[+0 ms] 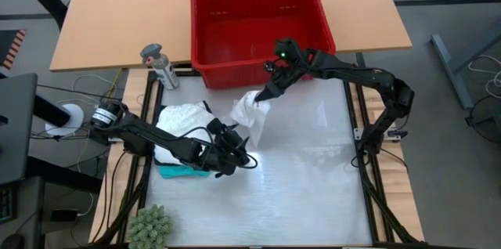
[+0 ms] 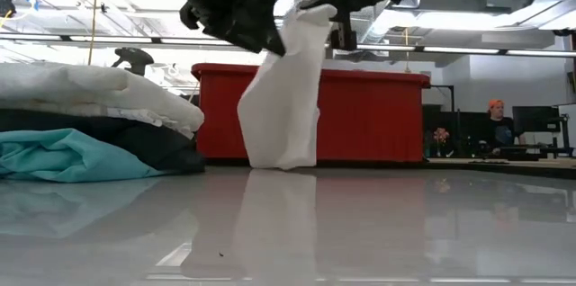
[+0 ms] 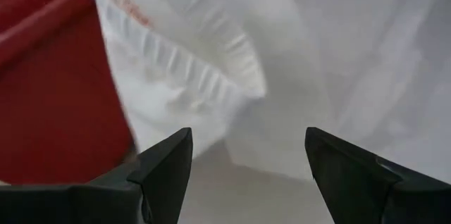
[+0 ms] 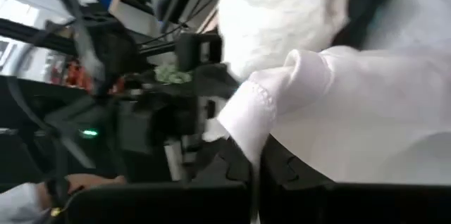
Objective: Fold laundry
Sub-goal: Fold the white shorts
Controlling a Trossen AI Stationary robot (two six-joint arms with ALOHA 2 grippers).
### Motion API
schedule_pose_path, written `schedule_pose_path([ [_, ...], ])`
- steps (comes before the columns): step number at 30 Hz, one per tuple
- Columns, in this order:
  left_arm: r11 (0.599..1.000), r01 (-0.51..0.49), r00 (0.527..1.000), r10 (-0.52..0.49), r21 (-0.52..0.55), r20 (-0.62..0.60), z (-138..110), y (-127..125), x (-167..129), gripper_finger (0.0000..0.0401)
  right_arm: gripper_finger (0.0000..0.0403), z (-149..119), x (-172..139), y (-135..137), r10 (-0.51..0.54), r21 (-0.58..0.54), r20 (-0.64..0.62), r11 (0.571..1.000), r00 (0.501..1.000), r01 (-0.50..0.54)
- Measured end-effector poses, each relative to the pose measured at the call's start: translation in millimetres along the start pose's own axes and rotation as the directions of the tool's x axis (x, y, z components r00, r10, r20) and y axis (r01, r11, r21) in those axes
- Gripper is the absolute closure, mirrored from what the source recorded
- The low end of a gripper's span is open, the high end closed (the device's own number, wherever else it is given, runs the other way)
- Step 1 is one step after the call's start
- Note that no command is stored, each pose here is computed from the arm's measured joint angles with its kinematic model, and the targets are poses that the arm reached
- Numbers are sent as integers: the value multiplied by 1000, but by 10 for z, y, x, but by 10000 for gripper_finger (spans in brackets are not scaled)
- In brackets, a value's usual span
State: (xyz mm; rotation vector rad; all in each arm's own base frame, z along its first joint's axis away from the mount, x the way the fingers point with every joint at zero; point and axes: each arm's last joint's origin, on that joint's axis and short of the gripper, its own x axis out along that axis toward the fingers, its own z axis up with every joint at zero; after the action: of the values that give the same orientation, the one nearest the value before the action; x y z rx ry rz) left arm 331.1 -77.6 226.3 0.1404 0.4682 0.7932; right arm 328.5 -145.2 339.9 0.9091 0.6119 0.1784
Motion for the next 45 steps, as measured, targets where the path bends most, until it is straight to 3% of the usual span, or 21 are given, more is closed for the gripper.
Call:
schedule_pose_path([
  [5,994,-107,994,107,-2,40,-12,-4,50,138,379,0,8,12,10,4,-2,1000,1000,-10],
  [15,998,-60,997,60,-19,42,-11,-79,243,138,379,20,22,42,30,-7,14,1000,999,-30],
  [22,991,-129,989,131,-28,71,19,-94,240,147,379,8,40,58,36,-2,6,999,999,-36],
  [31,987,-159,985,160,-9,73,61,-62,278,237,378,-7,62,81,49,1,-7,999,999,-49],
  [36,991,-130,989,129,5,77,127,-119,182,308,379,-8,61,79,48,-2,-8,999,999,-48],
  [41,988,-122,992,117,98,57,211,-171,9,387,376,-48,51,43,28,-1,-42,1000,999,-28],
  [45,976,-118,993,115,181,28,322,-168,-165,393,378,-161,41,-16,-21,10,-127,1000,992,23],
])
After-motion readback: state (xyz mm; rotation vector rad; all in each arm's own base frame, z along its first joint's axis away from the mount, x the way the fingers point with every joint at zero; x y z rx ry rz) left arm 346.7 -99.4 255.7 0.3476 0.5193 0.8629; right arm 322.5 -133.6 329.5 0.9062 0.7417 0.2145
